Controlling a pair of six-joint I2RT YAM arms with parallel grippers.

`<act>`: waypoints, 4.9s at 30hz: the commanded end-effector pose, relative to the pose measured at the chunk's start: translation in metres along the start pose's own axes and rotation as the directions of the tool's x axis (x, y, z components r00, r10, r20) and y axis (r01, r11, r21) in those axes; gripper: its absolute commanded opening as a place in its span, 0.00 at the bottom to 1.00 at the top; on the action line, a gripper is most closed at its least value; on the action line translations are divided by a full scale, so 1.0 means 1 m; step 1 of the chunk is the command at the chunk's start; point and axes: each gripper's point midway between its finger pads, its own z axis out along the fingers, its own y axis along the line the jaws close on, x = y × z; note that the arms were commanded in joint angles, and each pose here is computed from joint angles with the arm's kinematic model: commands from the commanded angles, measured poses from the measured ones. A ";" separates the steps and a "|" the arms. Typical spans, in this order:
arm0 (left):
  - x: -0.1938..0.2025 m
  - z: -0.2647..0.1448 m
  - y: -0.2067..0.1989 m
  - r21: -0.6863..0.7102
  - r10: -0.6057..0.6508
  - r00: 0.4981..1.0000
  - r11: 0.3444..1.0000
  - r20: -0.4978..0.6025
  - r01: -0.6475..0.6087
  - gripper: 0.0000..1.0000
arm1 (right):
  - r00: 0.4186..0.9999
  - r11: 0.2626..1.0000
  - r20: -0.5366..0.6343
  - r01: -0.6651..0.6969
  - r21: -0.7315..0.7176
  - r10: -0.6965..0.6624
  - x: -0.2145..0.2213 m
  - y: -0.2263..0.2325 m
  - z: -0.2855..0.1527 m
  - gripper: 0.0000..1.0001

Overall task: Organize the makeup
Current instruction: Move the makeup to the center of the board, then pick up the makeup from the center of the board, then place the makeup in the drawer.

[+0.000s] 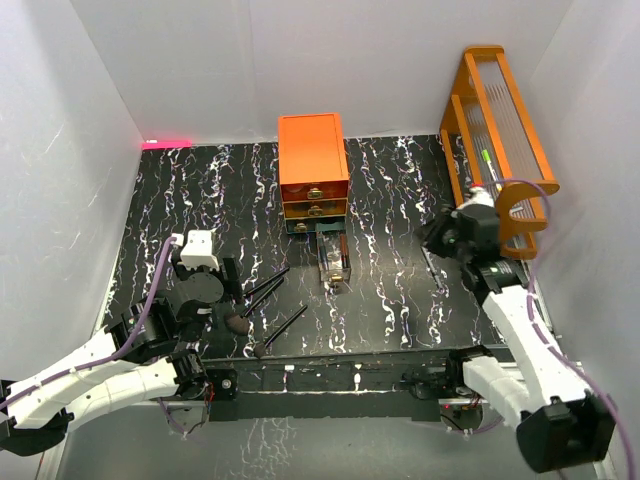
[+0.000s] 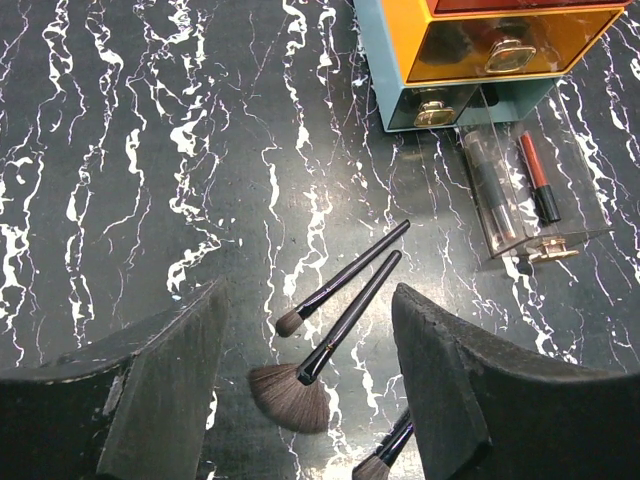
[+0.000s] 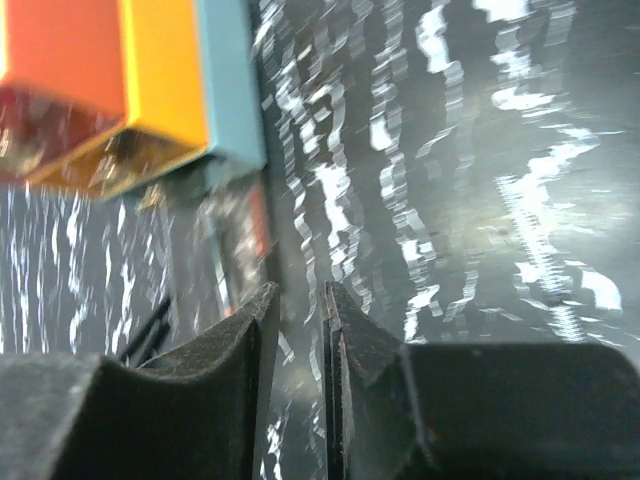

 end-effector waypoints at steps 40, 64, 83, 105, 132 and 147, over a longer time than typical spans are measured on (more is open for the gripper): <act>0.005 0.002 0.010 -0.085 -0.011 1.000 0.996 -0.021 0.009 0.74 | 0.843 0.878 -0.498 0.382 0.289 -0.204 0.097 -0.088 0.093 0.43; 0.004 0.001 0.011 -0.082 -0.014 1.000 0.997 -0.019 0.012 0.74 | 0.817 0.902 -0.539 0.373 0.219 -0.207 0.117 -0.082 0.098 0.22; 0.003 -0.001 0.012 -0.076 -0.023 1.000 0.997 -0.016 0.022 0.74 | 0.827 0.893 -0.379 0.451 0.003 -0.416 0.091 0.068 0.080 0.08; 0.001 -0.005 0.018 -0.082 -0.047 0.999 0.996 0.002 0.047 0.74 | 0.852 0.897 -0.295 0.377 -0.229 -0.433 0.124 0.181 0.091 0.08; 0.001 -0.003 0.018 -0.087 -0.036 0.999 0.996 -0.001 0.036 0.74 | 0.858 0.899 -0.278 0.433 -0.064 -0.433 0.145 0.140 0.134 0.08; 0.003 -0.002 0.016 -0.086 -0.029 1.000 0.996 -0.007 0.028 0.74 | 0.831 0.884 -0.320 0.465 -0.051 -0.455 0.165 0.133 0.143 0.25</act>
